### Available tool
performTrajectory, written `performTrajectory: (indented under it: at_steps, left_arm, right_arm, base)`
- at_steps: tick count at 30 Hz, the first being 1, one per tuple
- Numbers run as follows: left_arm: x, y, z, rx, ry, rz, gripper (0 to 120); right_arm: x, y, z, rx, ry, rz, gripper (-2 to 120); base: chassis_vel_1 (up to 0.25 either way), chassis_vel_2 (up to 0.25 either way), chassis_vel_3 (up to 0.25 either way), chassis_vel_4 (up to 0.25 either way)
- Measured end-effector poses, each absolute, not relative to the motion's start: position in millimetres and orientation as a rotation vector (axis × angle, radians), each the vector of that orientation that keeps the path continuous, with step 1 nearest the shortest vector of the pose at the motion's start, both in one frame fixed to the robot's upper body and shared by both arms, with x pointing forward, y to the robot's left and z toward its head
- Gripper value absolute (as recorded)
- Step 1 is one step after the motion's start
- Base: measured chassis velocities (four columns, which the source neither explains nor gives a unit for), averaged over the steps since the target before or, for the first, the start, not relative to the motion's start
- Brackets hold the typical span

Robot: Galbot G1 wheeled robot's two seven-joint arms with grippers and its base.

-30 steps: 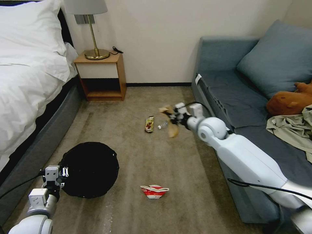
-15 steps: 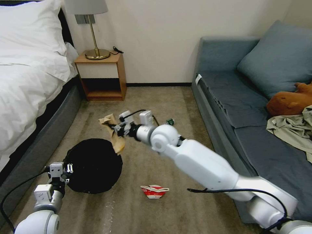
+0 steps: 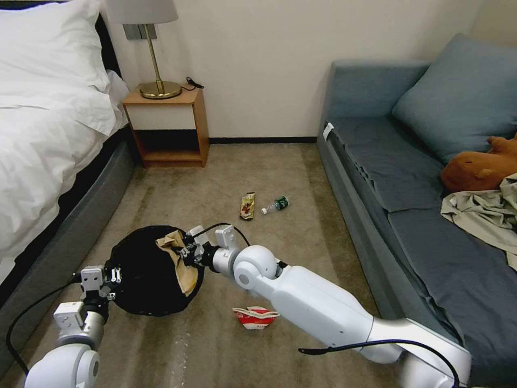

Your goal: Pick up the trash bin, then pick up the garbage on the floor and place it into the trash bin.

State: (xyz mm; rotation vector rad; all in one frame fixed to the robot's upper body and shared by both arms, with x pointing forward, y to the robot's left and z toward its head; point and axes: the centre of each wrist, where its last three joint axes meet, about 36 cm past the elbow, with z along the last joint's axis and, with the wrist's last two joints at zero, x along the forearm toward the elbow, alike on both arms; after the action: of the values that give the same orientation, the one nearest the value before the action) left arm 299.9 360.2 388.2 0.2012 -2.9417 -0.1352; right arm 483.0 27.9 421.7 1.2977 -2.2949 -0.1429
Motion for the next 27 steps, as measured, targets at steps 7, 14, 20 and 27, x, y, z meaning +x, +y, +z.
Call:
performTrajectory:
  at_steps: [7, 14, 20, 27]
  left_arm:
    - [299, 352, 387, 0.177, -2.937, -0.124, 5]
    - [299, 347, 387, 0.153, -2.931, -0.122, 5]
    - [299, 345, 386, 0.148, -2.932, -0.117, 5]
    - [299, 345, 385, 0.157, -2.931, -0.129, 5]
  right_arm:
    - [476, 32, 423, 1.318, -2.299, -0.17, 0]
    - [475, 36, 436, 1.336, -2.306, -0.192, 15]
    - [470, 39, 436, 1.339, -2.302, -0.196, 35]
    - [471, 37, 430, 1.324, -2.307, -0.172, 62]
  base:
    - [0.0, 0.0, 0.0, 0.0]
    - [0.0, 0.0, 0.0, 0.0]
    - [0.0, 0.0, 0.0, 0.0]
    - [0.0, 0.0, 0.0, 0.0]
